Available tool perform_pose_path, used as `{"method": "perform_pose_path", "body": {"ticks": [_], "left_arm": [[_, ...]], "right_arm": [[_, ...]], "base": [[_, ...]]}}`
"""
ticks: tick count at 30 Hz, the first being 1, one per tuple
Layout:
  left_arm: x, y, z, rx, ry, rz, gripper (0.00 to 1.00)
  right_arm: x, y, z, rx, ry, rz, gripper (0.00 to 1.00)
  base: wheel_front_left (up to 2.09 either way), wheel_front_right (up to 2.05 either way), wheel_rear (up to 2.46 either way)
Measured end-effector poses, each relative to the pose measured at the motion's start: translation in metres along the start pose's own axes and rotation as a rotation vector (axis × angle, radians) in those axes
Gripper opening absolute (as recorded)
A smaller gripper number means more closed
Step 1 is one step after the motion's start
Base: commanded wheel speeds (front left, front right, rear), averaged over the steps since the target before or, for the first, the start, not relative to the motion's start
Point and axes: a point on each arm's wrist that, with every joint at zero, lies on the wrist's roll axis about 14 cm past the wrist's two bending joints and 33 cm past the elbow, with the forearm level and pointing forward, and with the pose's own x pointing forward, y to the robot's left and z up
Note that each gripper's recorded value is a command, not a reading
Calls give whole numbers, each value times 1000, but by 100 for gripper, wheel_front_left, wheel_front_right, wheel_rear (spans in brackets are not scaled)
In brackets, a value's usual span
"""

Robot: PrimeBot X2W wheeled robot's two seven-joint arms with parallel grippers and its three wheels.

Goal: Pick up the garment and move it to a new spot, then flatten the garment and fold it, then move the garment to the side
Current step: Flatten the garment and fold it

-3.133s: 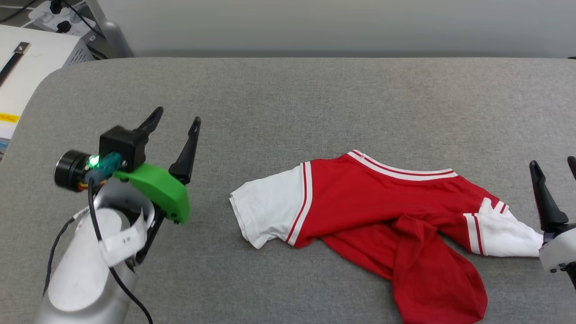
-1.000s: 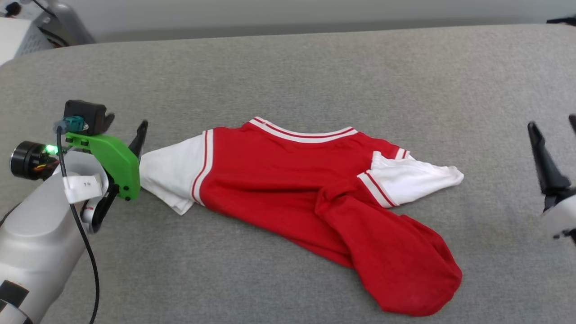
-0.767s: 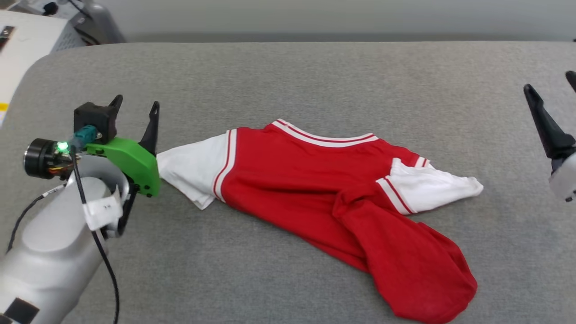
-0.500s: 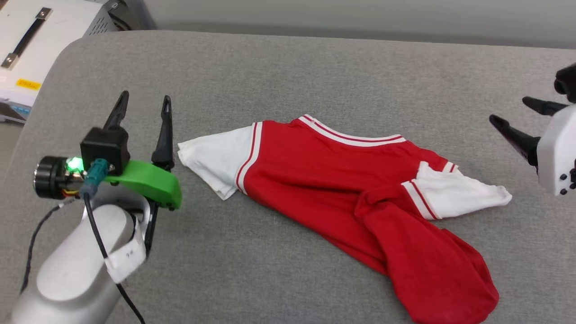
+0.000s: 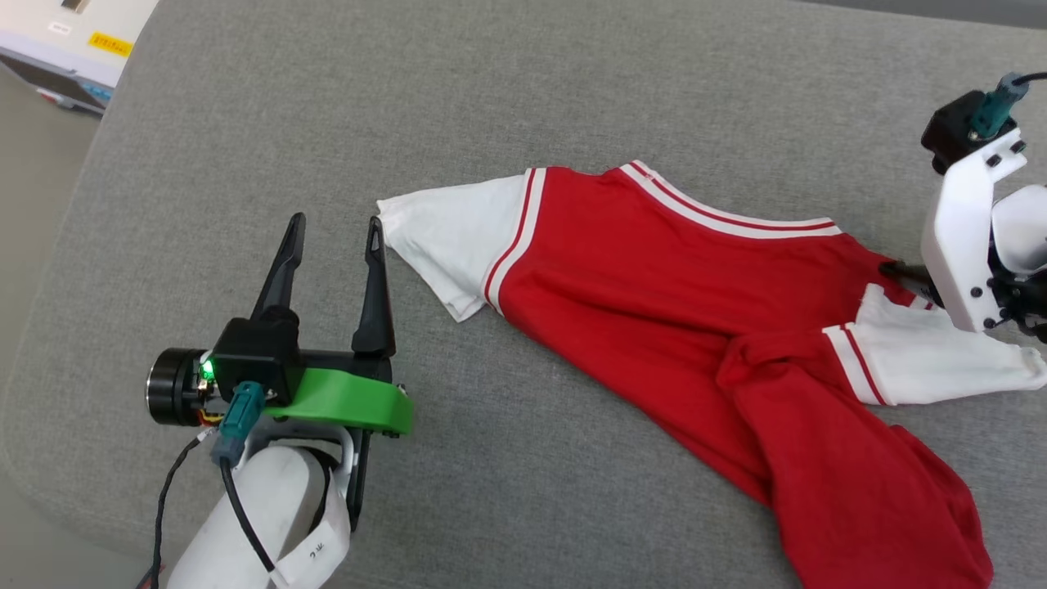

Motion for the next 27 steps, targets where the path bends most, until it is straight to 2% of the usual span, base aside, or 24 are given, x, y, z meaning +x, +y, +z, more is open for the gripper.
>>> {"method": "perform_pose_path", "body": {"ticks": [4,9,11,12,19,22,23,27], "left_arm": [[0,6,-10,6,23,17,100],[0,16,-18,32,37,36,100],[0,19,-18,35,37,44,100],[0,19,-18,37,36,43,100],[-8,19,-12,42,20,33,100],[-15,20,-8,39,10,37,100],[-22,21,-7,39,11,38,100],[-33,19,-5,30,9,36,100]], "right_arm": [[29,7,-22,-21,100,30,100],[44,6,-35,-60,150,38,100],[45,8,-32,-70,126,41,15],[45,8,-30,-71,108,41,0],[26,21,6,-96,-148,50,0],[2,26,26,-130,-278,43,0],[-21,25,37,-156,-362,25,0],[-65,19,44,-193,-468,-21,0]], "base": [[0,0,0],[0,0,0],[0,0,0],[0,0,0],[0,0,0],[0,0,0],[0,0,0],[0,0,0]]}}
